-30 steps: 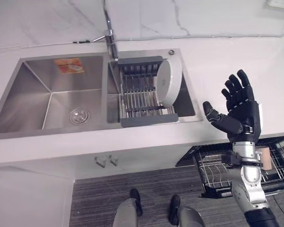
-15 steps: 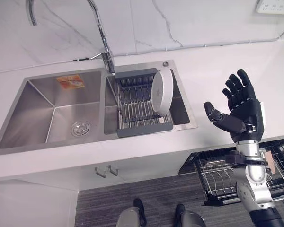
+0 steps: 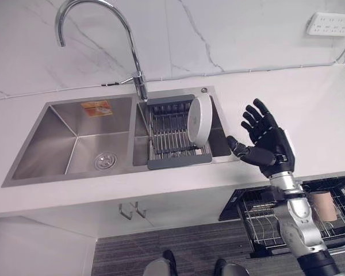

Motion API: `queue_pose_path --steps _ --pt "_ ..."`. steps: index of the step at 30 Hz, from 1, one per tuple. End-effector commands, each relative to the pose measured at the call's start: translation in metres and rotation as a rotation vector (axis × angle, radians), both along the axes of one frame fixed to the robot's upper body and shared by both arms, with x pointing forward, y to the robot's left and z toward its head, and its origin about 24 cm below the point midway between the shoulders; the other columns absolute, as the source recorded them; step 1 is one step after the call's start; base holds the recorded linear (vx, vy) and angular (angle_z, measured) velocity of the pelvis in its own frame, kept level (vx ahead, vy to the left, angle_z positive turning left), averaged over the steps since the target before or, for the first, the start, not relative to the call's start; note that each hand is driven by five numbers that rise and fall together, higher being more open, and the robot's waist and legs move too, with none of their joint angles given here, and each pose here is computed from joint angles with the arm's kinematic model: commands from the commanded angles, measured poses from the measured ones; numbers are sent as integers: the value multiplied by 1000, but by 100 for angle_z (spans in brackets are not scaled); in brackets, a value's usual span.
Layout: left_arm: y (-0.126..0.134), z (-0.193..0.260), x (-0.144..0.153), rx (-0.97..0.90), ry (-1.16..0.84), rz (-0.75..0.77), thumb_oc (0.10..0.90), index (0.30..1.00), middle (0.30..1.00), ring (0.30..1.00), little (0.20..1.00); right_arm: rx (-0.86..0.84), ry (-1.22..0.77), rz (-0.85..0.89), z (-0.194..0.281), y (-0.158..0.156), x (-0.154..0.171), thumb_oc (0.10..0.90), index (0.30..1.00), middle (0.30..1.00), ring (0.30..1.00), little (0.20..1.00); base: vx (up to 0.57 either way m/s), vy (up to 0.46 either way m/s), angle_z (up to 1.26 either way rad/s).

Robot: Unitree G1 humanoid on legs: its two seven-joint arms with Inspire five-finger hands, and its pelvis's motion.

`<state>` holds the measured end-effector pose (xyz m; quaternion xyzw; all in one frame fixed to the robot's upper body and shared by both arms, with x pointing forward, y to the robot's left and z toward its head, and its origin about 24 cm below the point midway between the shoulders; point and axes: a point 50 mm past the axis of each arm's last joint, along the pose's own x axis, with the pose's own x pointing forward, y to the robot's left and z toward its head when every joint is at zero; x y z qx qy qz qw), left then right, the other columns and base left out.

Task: Place the dishes in the dishwasher.

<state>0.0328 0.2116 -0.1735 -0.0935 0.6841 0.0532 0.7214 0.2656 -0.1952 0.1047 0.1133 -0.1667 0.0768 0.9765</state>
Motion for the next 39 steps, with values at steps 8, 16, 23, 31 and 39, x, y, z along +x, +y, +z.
queue_pose_path --steps 8,16,23,31,39 --pt "-15 -1 12 -43 18 -48 800 900 900 900 900 109 -208 -12 52 0 28 800 900 900 900 900 17 -5 6" --pt "-17 -2 12 -33 24 -58 800 900 900 900 900 158 -188 -66 57 -6 41 800 900 900 900 900 16 -5 5" --pt "-18 -2 5 -31 29 -77 800 900 900 900 900 151 -167 -86 61 -4 52 800 900 900 900 900 21 -4 8" --pt "-16 -2 -2 -30 27 -101 800 900 900 900 900 210 -100 -94 61 -4 61 800 900 900 900 900 20 -2 5" --pt "-14 -2 0 -32 26 -114 800 900 900 900 900 242 -63 -108 63 -1 70 800 900 900 900 900 21 2 5"
